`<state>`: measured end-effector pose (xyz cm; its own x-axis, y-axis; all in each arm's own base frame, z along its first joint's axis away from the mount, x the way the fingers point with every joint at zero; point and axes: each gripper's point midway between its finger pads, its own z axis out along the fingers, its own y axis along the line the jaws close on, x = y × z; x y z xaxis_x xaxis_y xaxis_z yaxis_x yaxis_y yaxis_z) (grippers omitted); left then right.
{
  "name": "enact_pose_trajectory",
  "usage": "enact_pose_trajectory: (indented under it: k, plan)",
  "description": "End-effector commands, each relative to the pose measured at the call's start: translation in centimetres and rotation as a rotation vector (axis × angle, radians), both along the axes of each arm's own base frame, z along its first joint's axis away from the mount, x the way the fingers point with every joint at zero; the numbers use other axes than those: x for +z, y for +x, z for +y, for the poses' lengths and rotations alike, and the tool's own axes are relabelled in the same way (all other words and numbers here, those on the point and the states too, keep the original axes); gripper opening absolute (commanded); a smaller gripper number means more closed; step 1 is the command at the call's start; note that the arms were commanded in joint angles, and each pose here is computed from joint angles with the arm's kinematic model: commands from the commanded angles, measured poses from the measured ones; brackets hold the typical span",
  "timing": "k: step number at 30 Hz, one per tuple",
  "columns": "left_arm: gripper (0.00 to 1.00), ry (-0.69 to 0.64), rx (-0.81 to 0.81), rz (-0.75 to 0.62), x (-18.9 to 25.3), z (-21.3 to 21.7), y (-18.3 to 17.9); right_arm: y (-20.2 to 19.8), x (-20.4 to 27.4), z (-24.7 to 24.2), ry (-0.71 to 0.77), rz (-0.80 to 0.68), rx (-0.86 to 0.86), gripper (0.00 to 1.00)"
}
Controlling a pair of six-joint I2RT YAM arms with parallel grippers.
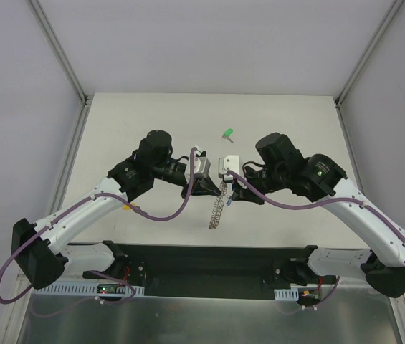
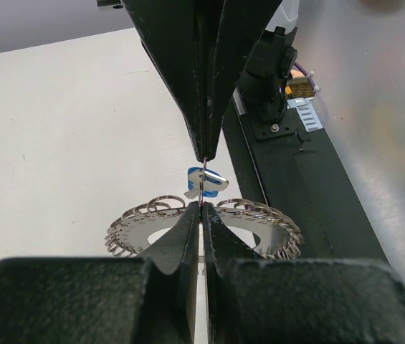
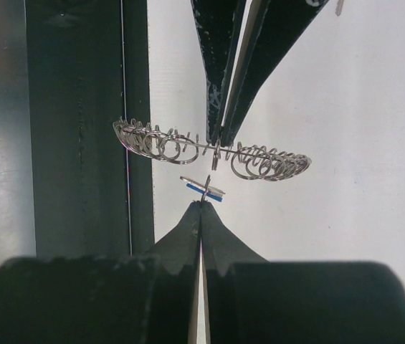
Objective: Put the keys on the keyring
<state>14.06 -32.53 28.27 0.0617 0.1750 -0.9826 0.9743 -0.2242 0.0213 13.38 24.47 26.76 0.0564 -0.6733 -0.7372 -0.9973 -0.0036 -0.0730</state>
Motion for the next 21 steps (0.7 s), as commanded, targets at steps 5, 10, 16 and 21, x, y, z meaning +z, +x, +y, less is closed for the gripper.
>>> enact_pose_trajectory:
  k: [5,10,16,21]
  plan:
    - [0.0,-0.077,-0.046,-0.08,2.16,0.19,-0.51,0.02,1.56,0.3,0.04,-0.02,-0.004,0.01]
    - [0.0,-0.078,-0.055,-0.079,2.18,0.17,-0.66,0.1,1.6,0.38,0.043,-0.019,-0.006,0.01]
    - [0.0,-0.077,-0.055,-0.076,2.13,0.16,-0.65,0.06,1.7,0.63,0.05,-0.012,-0.003,0.01]
    - [0.0,-0.076,-0.061,-0.071,2.07,0.13,-0.71,0.17,1.81,0.75,0.054,-0.012,-0.006,0.01]
